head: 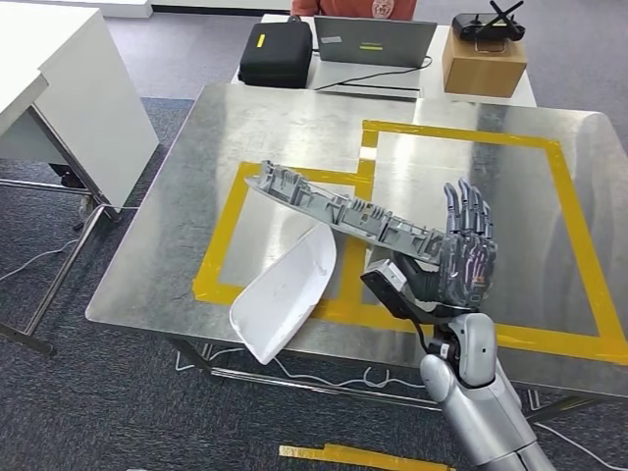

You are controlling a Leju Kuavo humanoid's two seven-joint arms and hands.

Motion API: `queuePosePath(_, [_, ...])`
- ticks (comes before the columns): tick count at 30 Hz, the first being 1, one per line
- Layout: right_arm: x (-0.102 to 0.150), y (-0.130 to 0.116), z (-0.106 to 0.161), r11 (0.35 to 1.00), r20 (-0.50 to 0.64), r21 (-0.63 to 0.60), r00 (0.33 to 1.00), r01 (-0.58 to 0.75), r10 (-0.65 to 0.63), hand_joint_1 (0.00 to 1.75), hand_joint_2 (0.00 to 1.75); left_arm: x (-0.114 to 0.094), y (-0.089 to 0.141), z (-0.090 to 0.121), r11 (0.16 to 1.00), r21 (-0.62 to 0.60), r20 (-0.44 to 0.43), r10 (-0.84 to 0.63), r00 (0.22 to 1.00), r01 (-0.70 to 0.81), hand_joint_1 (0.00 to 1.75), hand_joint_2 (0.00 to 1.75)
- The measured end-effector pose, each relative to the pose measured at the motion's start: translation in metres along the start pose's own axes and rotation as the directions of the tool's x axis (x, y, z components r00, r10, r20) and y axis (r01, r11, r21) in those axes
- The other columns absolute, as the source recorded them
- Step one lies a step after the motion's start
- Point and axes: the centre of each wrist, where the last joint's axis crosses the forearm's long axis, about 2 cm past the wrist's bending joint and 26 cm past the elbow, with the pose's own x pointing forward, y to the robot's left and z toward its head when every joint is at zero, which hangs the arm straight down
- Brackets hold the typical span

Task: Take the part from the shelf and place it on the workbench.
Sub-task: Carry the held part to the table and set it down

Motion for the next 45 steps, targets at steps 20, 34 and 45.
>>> queuePosePath(20, [-0.06,0.029,0.018,0.98,-0.257,0.199,0.964,-0.021,0.073,0.0,0.0,0.0,0.004,0.0,1.0,0.0,-0.018,-0.004,1.0,0.004,0.0,0.0])
queuePosePath(34, [-0.079,0.038,0.023,0.96,-0.316,0.279,0.941,-0.028,0.119,0.0,0.0,0.0,0.004,0.001,1.0,-0.021,-0.03,0.004,1.0,-0.005,0.0,0.0])
queuePosePath(45, [-0.081,0.04,0.021,0.958,-0.319,0.284,0.939,-0.033,0.127,0.0,0.0,0.0,0.004,0.001,1.0,-0.025,-0.031,0.004,1.0,-0.005,0.0,0.0])
